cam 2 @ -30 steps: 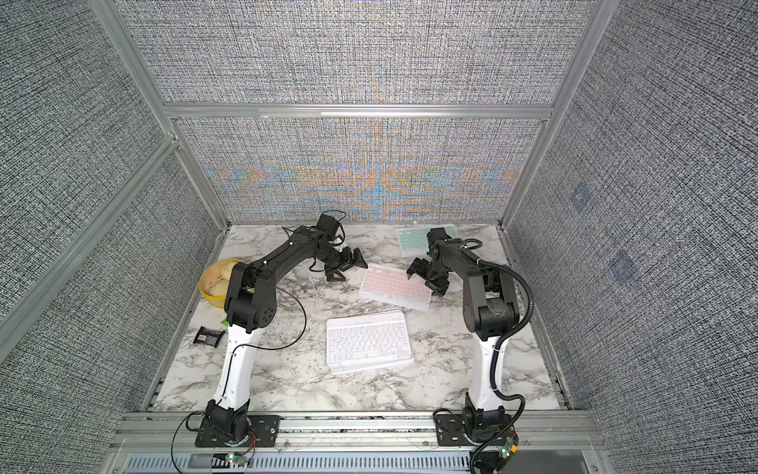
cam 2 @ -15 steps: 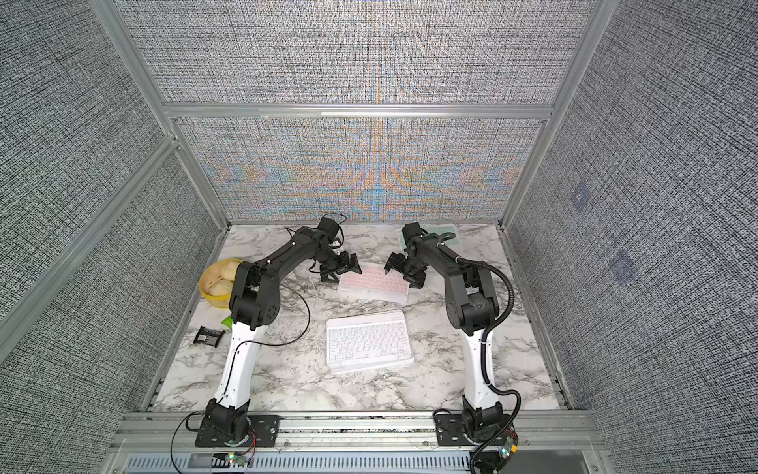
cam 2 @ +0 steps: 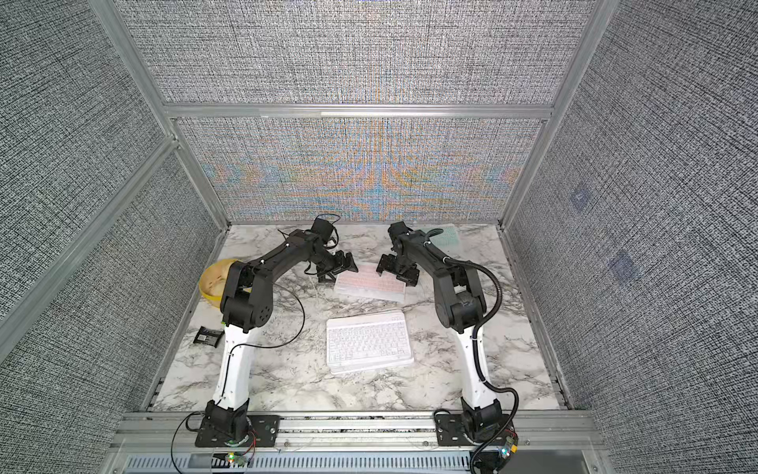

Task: Stack the numeric keypads
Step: Pick up the numeric keypad from the center of the board.

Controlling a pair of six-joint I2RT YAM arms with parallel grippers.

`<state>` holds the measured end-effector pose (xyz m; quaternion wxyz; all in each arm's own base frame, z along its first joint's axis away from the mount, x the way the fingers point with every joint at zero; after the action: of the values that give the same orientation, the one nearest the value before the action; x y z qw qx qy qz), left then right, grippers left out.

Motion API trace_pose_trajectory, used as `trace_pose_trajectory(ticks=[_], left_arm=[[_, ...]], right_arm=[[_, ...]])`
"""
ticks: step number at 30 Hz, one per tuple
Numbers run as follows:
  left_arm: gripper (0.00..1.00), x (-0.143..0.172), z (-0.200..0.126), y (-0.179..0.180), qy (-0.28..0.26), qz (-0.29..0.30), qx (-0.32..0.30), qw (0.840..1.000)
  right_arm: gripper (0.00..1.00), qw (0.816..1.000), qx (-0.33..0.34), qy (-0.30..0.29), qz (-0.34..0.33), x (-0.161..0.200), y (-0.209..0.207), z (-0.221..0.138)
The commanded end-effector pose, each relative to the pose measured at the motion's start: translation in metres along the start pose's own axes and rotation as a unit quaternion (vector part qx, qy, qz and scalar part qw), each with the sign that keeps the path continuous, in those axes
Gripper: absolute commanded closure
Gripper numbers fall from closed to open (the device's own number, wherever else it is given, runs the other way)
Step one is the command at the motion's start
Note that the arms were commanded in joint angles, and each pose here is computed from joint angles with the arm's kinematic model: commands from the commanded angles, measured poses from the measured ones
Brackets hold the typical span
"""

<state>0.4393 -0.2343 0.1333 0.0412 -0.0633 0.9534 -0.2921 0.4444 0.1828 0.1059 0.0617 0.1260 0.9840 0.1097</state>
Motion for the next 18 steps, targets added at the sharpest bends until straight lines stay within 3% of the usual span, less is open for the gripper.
trace_pose_trajectory(ticks=[1,8,18], left_arm=[[0.06,-0.001,-0.027,-0.054,-0.004,0.048,0.208,0.977],[0.07,-0.004,-0.040,-0.035,-0.027,0.011,0.250,0.968],[0.16,-0.008,-0.049,-0.031,-0.043,0.004,0.259,0.965]], right_arm=[[0.01,0.994,-0.083,0.065,0.000,0.014,0.014,0.023],[0.01,0.985,-0.165,0.042,0.016,-0.003,0.006,0.010],[0.01,0.984,-0.174,0.029,0.028,-0.013,-0.004,0.002]])
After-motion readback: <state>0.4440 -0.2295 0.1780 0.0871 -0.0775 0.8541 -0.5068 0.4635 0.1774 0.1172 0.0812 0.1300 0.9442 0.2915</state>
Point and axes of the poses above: each gripper's point midway between its finger pads, its own z axis out along the fingers, its own y axis along the line the jaws close on, x = y × z, the point moved 9 cm from there along -z, back along the fingers, and after that the axes turned 2 degrees about -z, right-handed, at the moved point
